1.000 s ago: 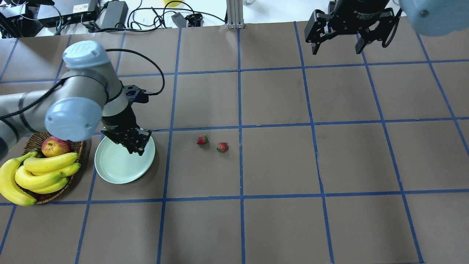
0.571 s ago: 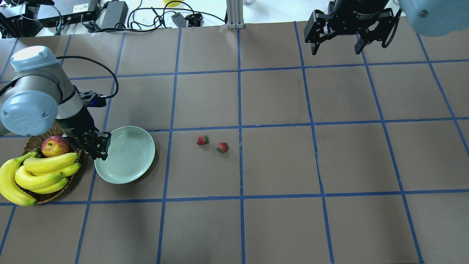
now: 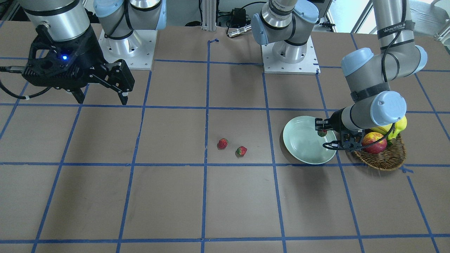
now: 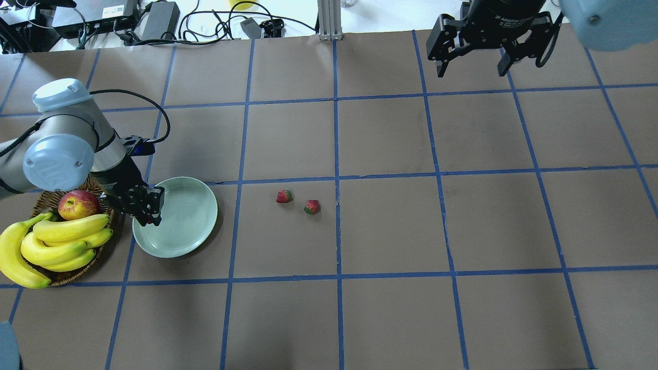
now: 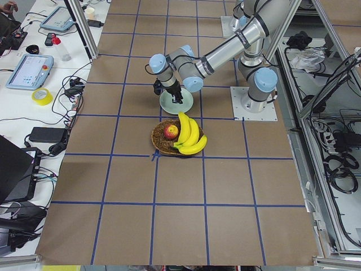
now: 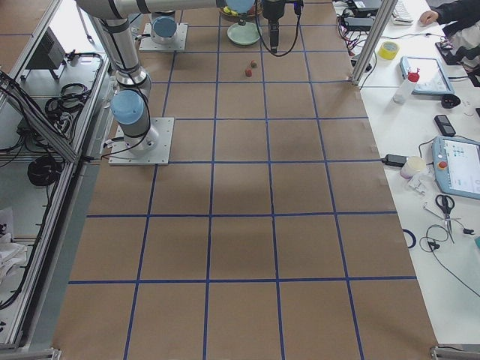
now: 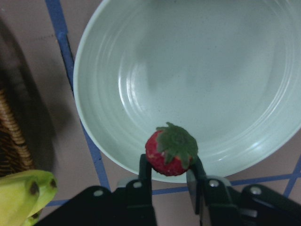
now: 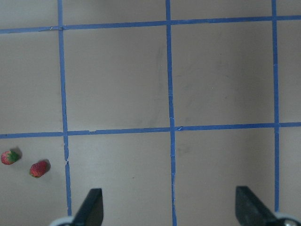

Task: Collect all strawberries into plate
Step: 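Carry the strawberry onto the green plate and open the left gripper, then move the left gripper to the next strawberry and grasp it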

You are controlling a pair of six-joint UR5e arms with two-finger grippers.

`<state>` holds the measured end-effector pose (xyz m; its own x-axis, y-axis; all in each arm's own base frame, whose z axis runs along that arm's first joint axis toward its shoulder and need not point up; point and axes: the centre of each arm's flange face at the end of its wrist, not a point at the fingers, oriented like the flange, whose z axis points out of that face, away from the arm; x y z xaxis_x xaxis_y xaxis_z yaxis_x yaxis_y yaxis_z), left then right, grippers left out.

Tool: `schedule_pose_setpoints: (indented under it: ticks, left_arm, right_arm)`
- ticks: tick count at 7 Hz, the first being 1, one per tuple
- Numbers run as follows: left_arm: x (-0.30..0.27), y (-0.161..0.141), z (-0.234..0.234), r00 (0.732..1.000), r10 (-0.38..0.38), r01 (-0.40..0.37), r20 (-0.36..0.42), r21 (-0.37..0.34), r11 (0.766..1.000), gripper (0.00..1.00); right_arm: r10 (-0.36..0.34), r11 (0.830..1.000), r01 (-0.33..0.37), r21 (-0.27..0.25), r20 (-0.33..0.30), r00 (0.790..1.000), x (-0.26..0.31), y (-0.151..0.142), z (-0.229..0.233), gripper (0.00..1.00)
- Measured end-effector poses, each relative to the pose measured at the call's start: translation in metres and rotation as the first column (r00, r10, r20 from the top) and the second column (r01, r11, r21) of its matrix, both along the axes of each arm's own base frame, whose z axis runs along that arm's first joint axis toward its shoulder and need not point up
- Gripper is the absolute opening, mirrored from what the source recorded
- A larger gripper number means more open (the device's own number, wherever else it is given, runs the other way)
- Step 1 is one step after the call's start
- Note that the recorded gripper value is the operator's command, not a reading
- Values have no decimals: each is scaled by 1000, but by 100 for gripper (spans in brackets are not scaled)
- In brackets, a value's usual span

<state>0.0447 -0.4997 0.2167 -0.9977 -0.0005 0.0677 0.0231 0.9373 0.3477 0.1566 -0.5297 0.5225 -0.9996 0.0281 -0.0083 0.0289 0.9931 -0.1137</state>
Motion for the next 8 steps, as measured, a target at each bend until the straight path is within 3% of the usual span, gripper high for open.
schedule_pose_setpoints:
  ticks: [2, 4, 6, 8]
  left_arm:
    - [-17, -7, 13, 998, 65, -66, -18, -39, 997, 100]
    - [-78, -19, 48, 999, 41, -44, -26, -106, 993, 100]
    - [-158, -24, 64, 982, 142, -161, -121, -164, 973, 100]
    - [-209, -23, 53, 968, 192, -219, -163, -173, 960, 100]
  right_arm:
    - [0, 1000, 0, 0, 0, 1000, 0, 0, 0, 100]
    - [1, 1000, -1, 0, 0, 1000, 0, 0, 0, 100]
    - [1, 1000, -1, 0, 0, 1000, 0, 0, 0, 100]
    - [2, 1000, -2, 0, 0, 1000, 0, 0, 0, 100]
